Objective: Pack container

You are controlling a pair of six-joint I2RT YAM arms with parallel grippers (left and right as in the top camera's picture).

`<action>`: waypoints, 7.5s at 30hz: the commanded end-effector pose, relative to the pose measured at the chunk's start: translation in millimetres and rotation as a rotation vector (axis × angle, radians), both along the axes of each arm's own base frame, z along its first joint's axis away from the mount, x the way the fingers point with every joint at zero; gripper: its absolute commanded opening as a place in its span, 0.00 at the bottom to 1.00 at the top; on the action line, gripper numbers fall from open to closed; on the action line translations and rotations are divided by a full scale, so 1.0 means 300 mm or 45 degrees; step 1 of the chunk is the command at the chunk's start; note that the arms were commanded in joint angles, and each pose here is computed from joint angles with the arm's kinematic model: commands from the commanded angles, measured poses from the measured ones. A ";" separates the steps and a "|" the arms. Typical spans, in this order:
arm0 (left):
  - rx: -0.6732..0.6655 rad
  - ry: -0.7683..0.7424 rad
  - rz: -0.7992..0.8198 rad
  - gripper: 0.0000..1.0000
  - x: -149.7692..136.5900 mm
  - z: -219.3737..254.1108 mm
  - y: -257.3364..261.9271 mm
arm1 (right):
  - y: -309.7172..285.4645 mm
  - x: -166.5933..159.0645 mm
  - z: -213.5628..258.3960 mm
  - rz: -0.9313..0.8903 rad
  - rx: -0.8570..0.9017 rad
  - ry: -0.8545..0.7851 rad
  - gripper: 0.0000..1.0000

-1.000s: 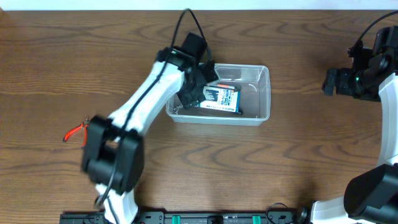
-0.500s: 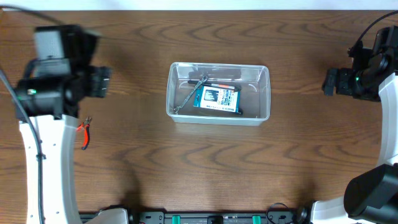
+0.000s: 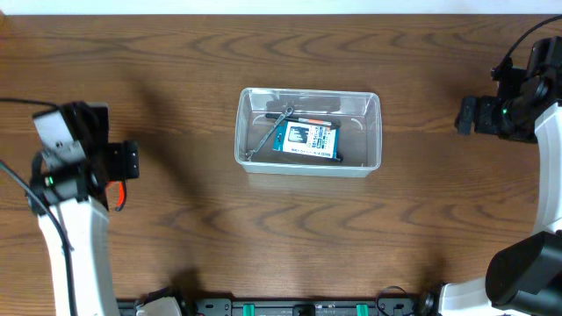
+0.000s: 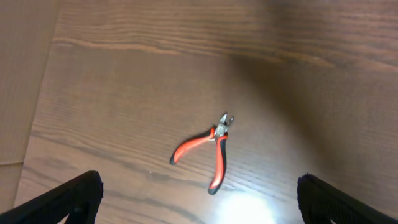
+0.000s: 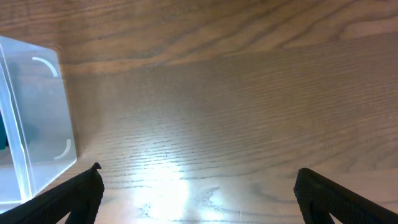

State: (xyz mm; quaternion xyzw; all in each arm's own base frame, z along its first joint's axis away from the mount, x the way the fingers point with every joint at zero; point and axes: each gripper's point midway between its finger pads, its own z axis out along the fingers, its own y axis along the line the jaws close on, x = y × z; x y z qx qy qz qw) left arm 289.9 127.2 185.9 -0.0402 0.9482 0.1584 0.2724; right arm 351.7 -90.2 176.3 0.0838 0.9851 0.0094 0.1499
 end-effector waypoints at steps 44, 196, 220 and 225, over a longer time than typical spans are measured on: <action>-0.426 0.485 0.168 0.99 -0.074 -0.670 0.038 | -0.004 -0.027 -0.009 0.019 -0.015 0.042 0.99; 0.047 -0.620 -0.515 0.98 -0.198 0.204 -0.390 | 0.264 -0.333 0.272 0.160 -0.230 -0.704 0.99; 0.052 -0.644 -0.515 0.98 -0.282 0.083 -0.391 | 0.173 -0.612 0.035 0.036 -0.354 -0.479 0.99; 0.052 -0.644 -0.515 0.98 -0.282 0.083 -0.391 | 0.173 -0.612 0.035 0.036 -0.354 -0.479 0.99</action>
